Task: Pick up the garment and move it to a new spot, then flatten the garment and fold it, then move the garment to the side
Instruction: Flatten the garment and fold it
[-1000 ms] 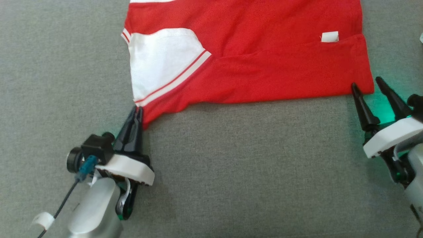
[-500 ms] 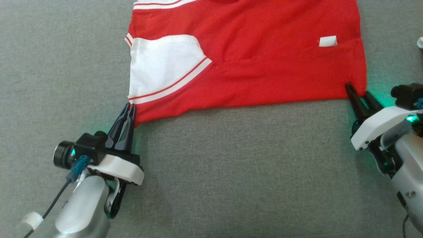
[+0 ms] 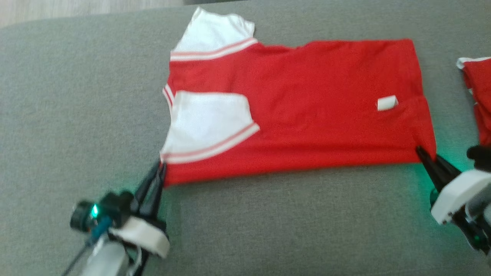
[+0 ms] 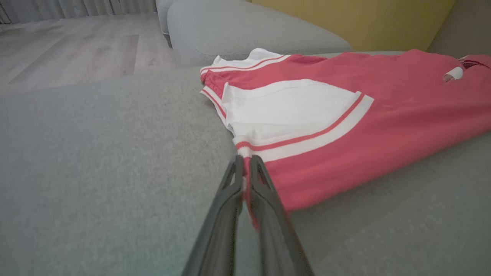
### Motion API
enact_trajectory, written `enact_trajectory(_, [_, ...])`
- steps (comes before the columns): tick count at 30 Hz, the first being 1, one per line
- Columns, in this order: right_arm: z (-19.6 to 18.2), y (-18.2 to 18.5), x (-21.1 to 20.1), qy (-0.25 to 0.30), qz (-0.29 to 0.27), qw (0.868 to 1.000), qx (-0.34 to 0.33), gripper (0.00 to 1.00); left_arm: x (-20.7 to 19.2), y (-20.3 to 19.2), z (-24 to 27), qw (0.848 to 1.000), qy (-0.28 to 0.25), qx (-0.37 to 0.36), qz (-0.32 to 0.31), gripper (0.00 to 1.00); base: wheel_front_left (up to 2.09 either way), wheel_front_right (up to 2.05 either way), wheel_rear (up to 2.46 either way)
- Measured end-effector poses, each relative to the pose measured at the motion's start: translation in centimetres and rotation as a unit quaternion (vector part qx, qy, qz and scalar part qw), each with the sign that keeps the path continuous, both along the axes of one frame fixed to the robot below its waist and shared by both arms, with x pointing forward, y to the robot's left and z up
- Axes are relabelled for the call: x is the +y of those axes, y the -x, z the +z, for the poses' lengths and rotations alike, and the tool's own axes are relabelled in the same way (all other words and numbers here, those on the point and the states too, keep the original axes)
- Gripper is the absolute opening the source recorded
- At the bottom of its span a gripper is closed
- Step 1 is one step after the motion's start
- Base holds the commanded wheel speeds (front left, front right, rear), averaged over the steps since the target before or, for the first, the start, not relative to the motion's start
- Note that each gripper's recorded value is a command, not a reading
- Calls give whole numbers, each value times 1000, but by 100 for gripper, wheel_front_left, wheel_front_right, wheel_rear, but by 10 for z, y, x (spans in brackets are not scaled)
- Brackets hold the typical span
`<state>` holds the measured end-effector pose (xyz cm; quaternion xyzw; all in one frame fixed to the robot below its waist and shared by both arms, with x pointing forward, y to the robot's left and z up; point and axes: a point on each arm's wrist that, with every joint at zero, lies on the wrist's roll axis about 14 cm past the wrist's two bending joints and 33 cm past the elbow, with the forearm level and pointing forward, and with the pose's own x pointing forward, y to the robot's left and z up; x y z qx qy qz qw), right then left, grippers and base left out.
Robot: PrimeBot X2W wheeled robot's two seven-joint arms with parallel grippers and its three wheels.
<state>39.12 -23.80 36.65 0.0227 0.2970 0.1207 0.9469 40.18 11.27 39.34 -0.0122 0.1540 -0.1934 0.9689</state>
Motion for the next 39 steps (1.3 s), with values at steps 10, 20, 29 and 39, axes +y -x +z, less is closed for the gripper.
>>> enact_trajectory(10, [-10,47,-16,7,-9,1000,27,0,-14,51,-6,999,7,36,-18,0,0,0,0])
enact_trajectory(20, [-2,43,-33,15,-41,999,5,100,-18,65,-9,998,16,59,-15,100,0,0,0])
enact_trajectory(29, [19,26,-27,17,-39,997,-59,100,-21,25,17,999,-6,16,-52,100,0,0,0])
enact_trajectory(39, [27,18,-15,20,-31,997,-73,100,-60,-102,100,986,-45,-52,-150,100,0,0,0])
